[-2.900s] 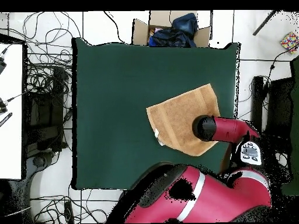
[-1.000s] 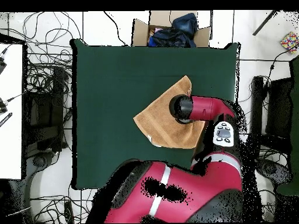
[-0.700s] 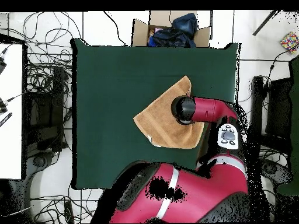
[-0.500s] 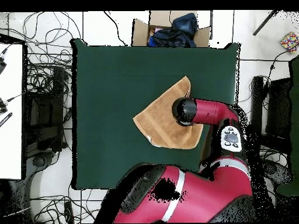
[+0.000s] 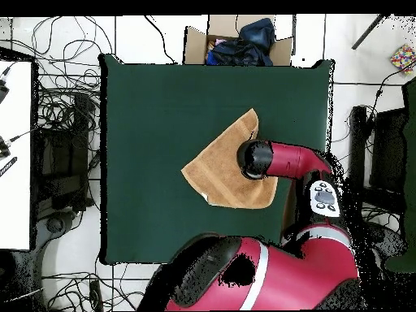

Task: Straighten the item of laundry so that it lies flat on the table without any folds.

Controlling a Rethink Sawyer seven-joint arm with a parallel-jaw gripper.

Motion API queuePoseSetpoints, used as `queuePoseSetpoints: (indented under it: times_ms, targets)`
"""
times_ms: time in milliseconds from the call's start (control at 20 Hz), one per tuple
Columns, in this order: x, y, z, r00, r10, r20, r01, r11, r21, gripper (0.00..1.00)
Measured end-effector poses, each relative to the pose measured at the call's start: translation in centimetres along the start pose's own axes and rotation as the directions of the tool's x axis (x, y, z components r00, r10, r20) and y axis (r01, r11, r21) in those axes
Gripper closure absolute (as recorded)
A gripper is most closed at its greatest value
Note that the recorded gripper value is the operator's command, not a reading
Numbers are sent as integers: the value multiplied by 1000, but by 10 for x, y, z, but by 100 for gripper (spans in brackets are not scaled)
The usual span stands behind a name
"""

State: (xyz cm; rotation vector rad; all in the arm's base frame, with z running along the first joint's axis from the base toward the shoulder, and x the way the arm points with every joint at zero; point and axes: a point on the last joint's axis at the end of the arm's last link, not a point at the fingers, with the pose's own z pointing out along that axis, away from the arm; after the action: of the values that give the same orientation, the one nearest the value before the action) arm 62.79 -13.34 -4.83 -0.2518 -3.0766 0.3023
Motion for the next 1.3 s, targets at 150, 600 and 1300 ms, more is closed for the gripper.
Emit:
queuePoseSetpoints:
  times_ms: [150,600,1300]
  targets:
    - [1,7,-1,1000,-4,-1,4,1000,-14,0]
    - [3,11,-8,1000,-6,-1,6,1000,-22,0]
    - [7,12,-4,1000,-6,8,6,1000,-28,0]
